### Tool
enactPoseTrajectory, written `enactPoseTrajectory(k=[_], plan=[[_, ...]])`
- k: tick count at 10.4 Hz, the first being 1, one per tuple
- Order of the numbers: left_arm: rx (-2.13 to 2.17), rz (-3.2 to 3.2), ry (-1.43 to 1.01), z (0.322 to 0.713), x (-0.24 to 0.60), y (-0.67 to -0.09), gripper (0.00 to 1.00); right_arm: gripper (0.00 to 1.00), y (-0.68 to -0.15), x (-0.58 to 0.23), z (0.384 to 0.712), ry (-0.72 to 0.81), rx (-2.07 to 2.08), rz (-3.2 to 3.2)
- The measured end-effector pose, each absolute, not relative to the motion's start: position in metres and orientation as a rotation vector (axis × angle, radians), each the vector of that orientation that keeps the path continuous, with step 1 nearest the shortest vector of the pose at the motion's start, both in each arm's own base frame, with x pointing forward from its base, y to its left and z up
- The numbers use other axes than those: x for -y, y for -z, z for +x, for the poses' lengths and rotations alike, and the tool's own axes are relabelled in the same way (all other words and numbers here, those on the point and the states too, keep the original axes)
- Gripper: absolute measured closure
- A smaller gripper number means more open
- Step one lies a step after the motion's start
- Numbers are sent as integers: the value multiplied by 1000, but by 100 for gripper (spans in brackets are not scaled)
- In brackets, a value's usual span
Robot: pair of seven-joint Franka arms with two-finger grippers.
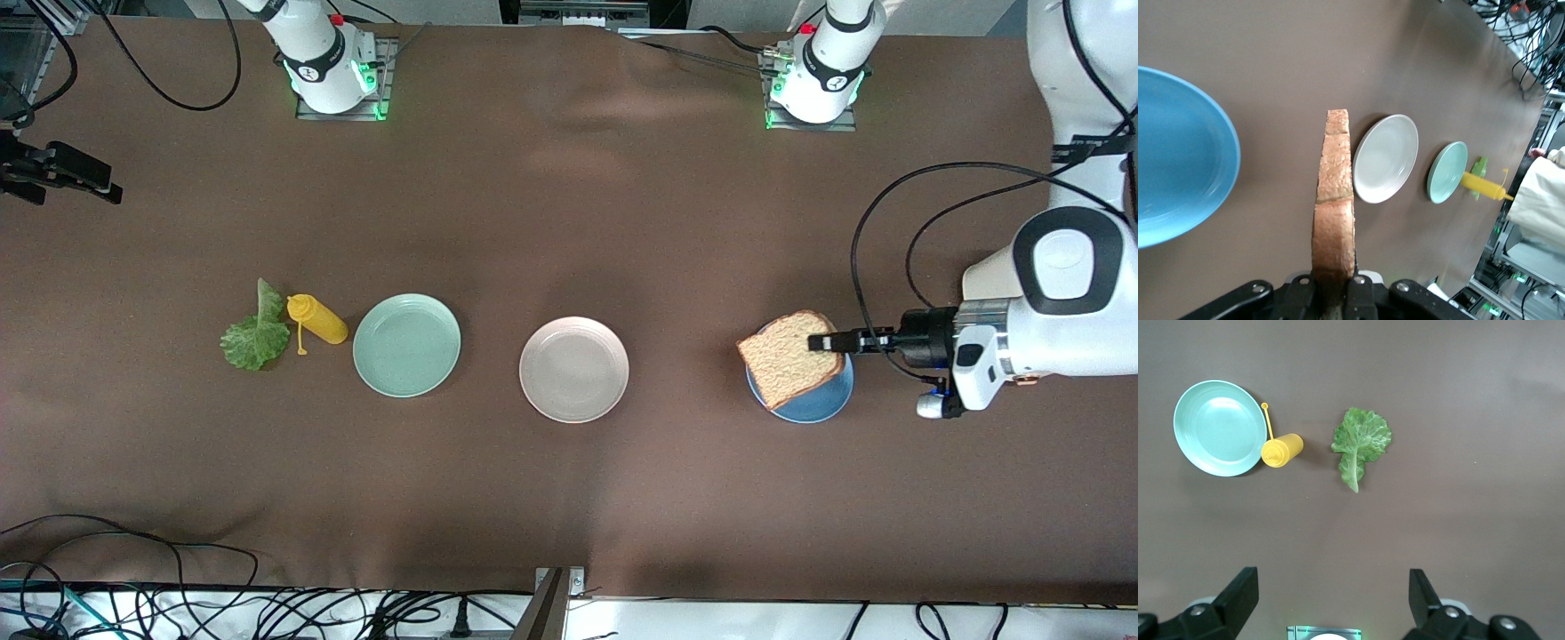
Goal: Make sandwich on beige plate with both arms
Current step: 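Carry the bread slice over to the beige plate with the left gripper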
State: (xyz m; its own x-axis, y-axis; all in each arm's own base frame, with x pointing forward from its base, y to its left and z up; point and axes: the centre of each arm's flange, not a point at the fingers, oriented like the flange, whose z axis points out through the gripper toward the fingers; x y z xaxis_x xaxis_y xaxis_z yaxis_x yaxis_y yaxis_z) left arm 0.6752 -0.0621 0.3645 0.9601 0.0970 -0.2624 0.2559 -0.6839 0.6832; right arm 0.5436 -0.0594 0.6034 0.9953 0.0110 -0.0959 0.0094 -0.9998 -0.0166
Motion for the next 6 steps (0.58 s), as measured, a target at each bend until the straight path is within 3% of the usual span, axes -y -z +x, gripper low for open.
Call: enactPoseTrajectory(k=[6], plan=[[-361, 2169, 188, 674, 206, -304, 89, 0, -603, 61, 544, -147, 12, -3122]])
